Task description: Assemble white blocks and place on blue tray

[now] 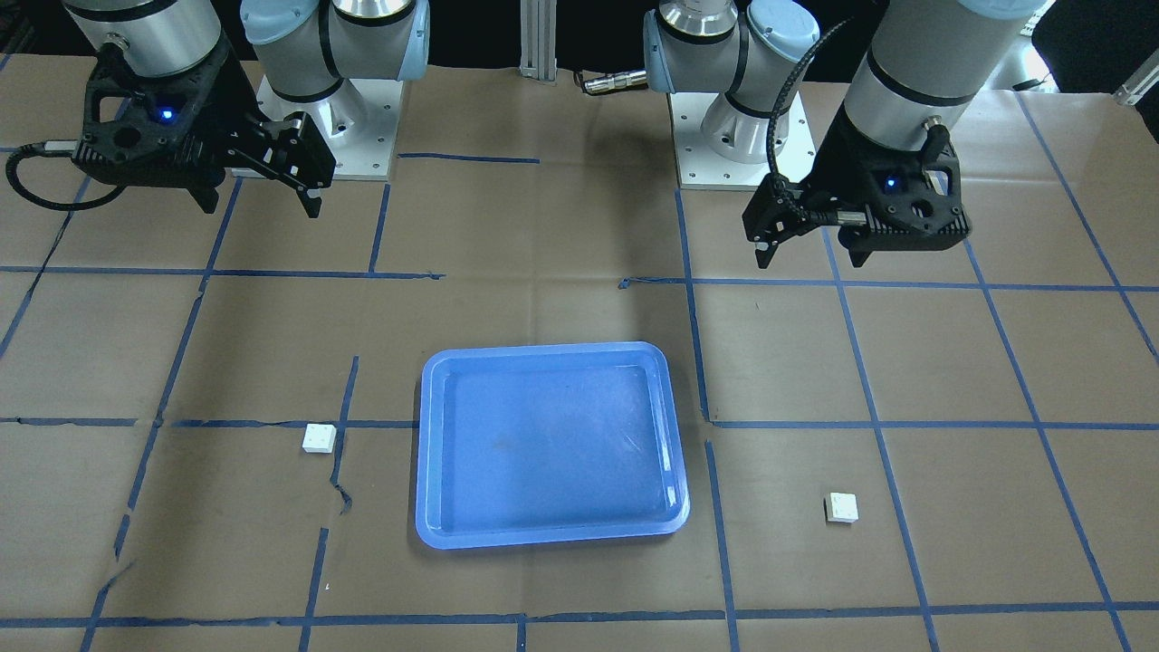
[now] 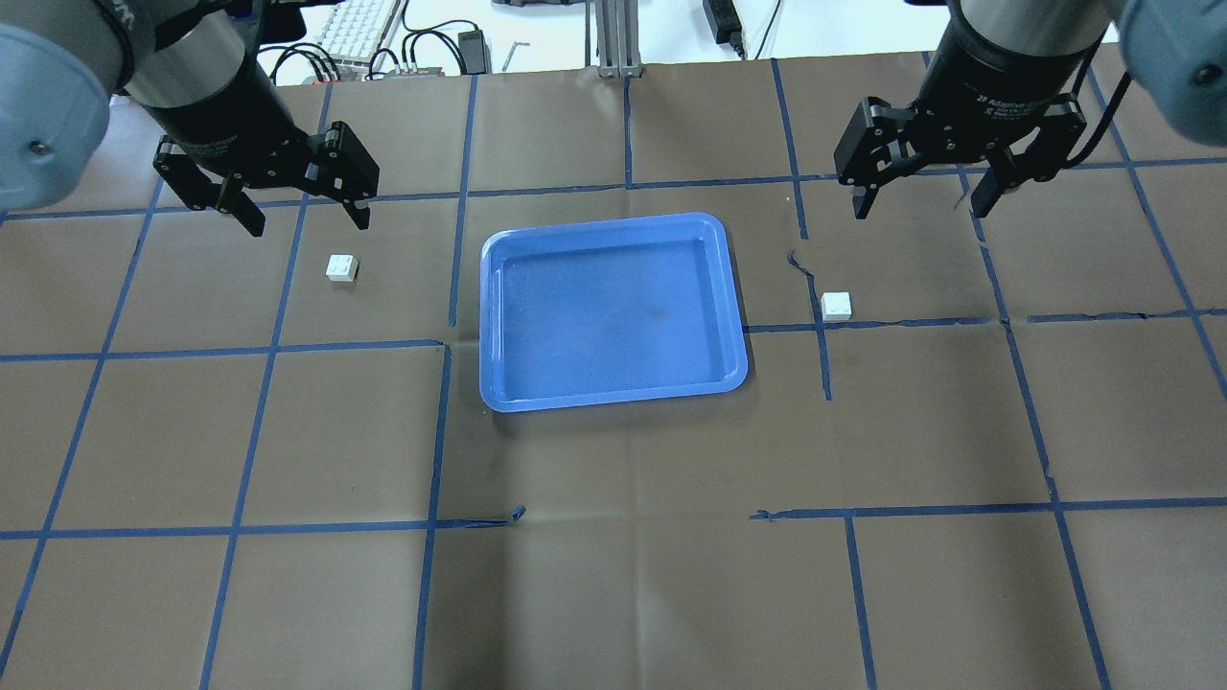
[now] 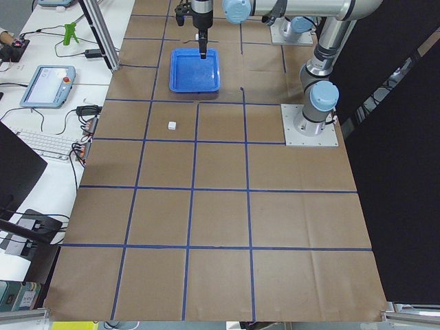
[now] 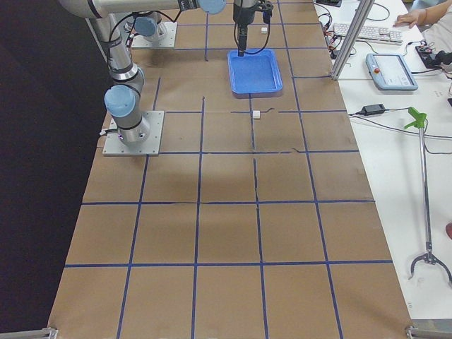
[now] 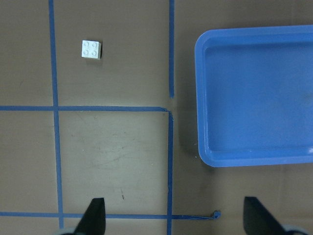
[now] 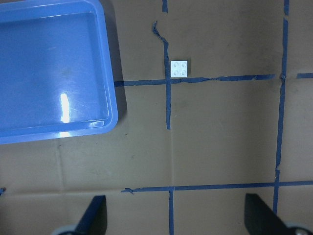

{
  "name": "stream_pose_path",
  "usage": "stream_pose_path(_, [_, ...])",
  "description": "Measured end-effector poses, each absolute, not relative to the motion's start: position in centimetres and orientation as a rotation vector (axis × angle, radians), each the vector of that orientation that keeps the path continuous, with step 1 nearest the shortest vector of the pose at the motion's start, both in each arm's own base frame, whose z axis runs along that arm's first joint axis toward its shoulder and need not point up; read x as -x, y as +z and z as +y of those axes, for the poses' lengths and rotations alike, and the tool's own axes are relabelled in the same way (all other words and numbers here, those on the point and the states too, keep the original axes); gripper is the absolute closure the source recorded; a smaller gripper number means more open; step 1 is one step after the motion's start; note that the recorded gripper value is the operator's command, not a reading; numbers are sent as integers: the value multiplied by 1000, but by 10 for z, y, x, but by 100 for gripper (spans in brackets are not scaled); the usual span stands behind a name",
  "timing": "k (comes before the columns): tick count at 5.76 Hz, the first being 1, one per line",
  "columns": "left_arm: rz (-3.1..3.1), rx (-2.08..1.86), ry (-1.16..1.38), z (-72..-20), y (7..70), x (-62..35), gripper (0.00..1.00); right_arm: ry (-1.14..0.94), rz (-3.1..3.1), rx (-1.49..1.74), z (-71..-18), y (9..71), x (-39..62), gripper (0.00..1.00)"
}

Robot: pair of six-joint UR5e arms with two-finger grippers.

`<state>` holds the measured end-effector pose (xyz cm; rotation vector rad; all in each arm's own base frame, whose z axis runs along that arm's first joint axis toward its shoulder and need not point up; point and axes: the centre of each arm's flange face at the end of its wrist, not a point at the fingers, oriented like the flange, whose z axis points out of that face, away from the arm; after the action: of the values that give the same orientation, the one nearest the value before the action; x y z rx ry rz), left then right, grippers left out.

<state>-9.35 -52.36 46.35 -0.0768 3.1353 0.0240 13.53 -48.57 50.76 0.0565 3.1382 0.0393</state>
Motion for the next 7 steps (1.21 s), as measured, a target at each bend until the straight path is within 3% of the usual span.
stream_pose_path(3, [3143,-50,3,-600,324,2,1,68,3136,79,-482,500,-135,0])
stream_pose_path(6, [3117,-114,-129,-656,194,-27,1,96,3050,721,-485,495,-128,0])
stream_pose_path(7, [3116,-122,-134,-659,178,-28,14,93,2939,1070,-488,492,-124,0])
